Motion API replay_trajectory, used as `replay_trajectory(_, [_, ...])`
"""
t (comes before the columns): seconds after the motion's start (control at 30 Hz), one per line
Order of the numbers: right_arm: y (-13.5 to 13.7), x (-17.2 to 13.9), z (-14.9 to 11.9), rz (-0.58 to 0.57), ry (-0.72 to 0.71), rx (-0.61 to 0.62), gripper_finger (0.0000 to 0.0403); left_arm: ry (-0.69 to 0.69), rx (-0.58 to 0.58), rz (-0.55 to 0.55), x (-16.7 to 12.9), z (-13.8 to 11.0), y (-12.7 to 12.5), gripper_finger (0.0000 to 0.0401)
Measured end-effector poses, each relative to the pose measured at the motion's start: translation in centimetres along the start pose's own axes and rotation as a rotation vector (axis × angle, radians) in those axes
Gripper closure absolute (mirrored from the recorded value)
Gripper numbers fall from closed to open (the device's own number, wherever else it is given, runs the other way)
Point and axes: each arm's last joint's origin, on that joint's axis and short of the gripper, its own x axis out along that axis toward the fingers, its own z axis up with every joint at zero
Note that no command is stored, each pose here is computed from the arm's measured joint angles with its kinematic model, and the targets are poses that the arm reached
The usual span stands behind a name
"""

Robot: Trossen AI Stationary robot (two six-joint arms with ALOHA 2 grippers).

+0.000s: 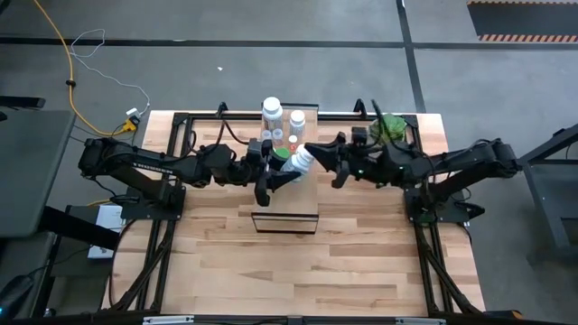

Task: Pick and place medicine bottles onto shelf by color
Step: Put the blue medicine bottle on the shelf

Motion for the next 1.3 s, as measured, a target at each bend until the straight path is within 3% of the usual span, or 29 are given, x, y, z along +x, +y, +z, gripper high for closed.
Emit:
replay_trajectory(0.17, [-0.2,0.7,-1.2,0.048,0.063,0.009,0.0402,0.012,-0.014,0.028,0.1,-0.1,0.4,0.0254])
replay_trajectory(0.37, [-0.7,0.9,-2.1,-0.001,0.107,0.005,0.0402,0.042,-0.084,0.11,0.1,-0.4,1.5,0.0254])
replay_trajectory(0.7, [-1.3,1.8,-3.5,-0.053,0.12,0.027,0.0403,-0.001,-0.165,0.152,0.1,-0.1,1.9,0.0254])
replay_trajectory(0.87, [-2.5,1.9,-6.7,-0.06,0.305,0.011,0.0403,-0.113,-0.168,0.174,0.0,1.3,1.9,0.0254])
replay_trajectory(1.13, [-0.3,-0.1,-0.8,0.012,0.103,-0.044,0.0403,-0.032,-0.094,0.116,0.0,1.0,2.3,0.0254])
replay_trajectory(1.3, [0.5,-1.7,2.1,-0.007,-0.01,-0.096,0.0403,-0.012,-0.063,0.064,-0.2,1.1,1.9,0.0254])
